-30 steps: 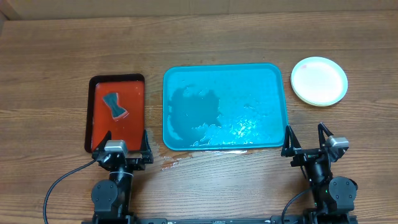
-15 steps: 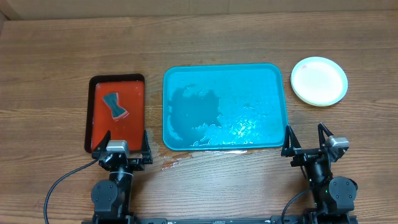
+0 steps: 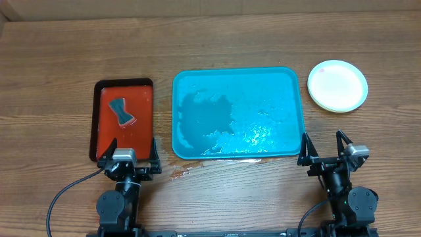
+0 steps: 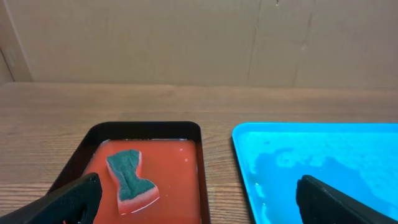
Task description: Clean dirty plates on tray and stack at the side
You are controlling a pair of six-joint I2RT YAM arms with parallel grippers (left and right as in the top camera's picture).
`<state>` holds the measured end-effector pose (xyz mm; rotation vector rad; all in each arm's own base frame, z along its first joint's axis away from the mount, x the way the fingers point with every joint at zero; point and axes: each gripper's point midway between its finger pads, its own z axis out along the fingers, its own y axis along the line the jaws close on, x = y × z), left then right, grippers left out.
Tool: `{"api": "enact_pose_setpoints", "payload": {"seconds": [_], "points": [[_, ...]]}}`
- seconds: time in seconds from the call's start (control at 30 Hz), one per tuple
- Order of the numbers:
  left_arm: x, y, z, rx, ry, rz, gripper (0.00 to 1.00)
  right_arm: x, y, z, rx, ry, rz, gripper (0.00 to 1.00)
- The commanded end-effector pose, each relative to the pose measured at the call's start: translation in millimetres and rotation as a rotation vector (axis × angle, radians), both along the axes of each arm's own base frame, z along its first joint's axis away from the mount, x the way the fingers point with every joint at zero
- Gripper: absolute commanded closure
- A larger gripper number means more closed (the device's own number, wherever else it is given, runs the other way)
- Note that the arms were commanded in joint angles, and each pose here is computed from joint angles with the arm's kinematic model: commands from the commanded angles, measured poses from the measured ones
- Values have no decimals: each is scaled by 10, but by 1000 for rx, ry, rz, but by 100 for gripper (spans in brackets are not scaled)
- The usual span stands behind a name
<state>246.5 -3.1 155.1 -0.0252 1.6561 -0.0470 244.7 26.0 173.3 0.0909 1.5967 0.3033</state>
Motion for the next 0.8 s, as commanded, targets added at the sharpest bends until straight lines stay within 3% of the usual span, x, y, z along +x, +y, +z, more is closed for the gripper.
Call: {"api": "enact_pose_setpoints", "payload": {"seconds": [0.0, 0.47, 0.77], "points": [[-4, 23, 6, 24, -8, 11, 0, 5, -35, -20, 0, -3, -17, 0], [-4, 23, 6, 24, -8, 11, 0, 12, -105, -35, -7, 3, -58, 0], [-4, 23, 6, 24, -8, 11, 0, 13, -114, -38, -218, -18, -59, 0]]}}
